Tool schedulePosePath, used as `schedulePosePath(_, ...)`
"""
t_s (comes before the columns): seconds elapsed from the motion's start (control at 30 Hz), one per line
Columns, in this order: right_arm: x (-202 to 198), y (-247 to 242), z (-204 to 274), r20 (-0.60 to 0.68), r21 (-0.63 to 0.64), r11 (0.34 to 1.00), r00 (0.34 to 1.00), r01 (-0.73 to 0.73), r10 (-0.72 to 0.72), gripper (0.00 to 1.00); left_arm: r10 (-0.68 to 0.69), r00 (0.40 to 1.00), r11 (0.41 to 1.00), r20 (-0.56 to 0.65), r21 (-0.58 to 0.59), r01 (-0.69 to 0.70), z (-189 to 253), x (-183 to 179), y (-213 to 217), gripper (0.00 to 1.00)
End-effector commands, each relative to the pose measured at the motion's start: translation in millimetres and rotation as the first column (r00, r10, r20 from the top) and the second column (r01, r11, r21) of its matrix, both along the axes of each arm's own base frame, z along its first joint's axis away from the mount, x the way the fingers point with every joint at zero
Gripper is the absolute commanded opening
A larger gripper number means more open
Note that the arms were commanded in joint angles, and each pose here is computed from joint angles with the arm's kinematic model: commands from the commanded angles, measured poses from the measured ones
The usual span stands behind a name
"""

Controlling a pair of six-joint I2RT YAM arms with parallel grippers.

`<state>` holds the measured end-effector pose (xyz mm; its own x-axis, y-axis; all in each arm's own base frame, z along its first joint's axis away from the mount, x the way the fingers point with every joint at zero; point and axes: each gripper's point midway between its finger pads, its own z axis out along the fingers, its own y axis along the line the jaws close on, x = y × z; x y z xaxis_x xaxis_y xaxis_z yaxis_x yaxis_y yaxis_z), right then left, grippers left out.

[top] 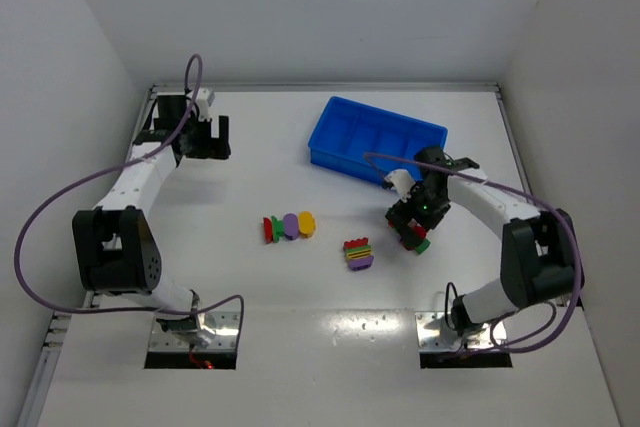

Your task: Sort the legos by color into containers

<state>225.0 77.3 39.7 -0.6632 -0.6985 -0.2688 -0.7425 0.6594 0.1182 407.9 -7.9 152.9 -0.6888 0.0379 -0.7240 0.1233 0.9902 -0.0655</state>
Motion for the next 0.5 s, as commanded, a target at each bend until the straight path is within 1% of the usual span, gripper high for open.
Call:
schedulePosePath(0.0, 3.8, -2.1, -4.3, -0.012, -0.061, 0.998, 1.000, 0.023, -0.024, 0.99, 0.002, 0.999, 1.000, 0.041, 0.006, -0.002, 15.8, 11.4, -0.9, 0.99)
schedulePosePath(0.1, 12.7, 0.2, -8.5, 0.009, -0.088, 0.995, 0.999, 0.051, -0.051, 0.99, 0.002, 0.999, 1.000, 0.039, 0.006, -0.002, 15.4, 16.3, -0.7, 0.99)
schedulePosePath(0.23, 9.1, -0.4, -16.0, -0.007, -0.120, 0.991, 0.998, 0.056, -0.057, 0.99, 0.010, 0.999, 1.000, 0.032, 0.012, -0.010, 12.1, 19.7, 1.3, 0.99)
schedulePosePath(0.27, 14.4, -3.5, -16.0, 0.018, -0.137, 0.989, 0.998, 0.063, -0.061, 0.99, 0.010, 0.999, 1.000, 0.033, 0.013, -0.010, 12.7, 22.4, 1.4, 0.99)
schedulePosePath(0.47, 16.2, -4.0, -31.5, 0.023, -0.187, 0.978, 0.995, 0.097, -0.094, 0.99, 0.010, 0.999, 1.000, 0.032, 0.012, -0.010, 12.0, 27.8, 1.6, 0.99)
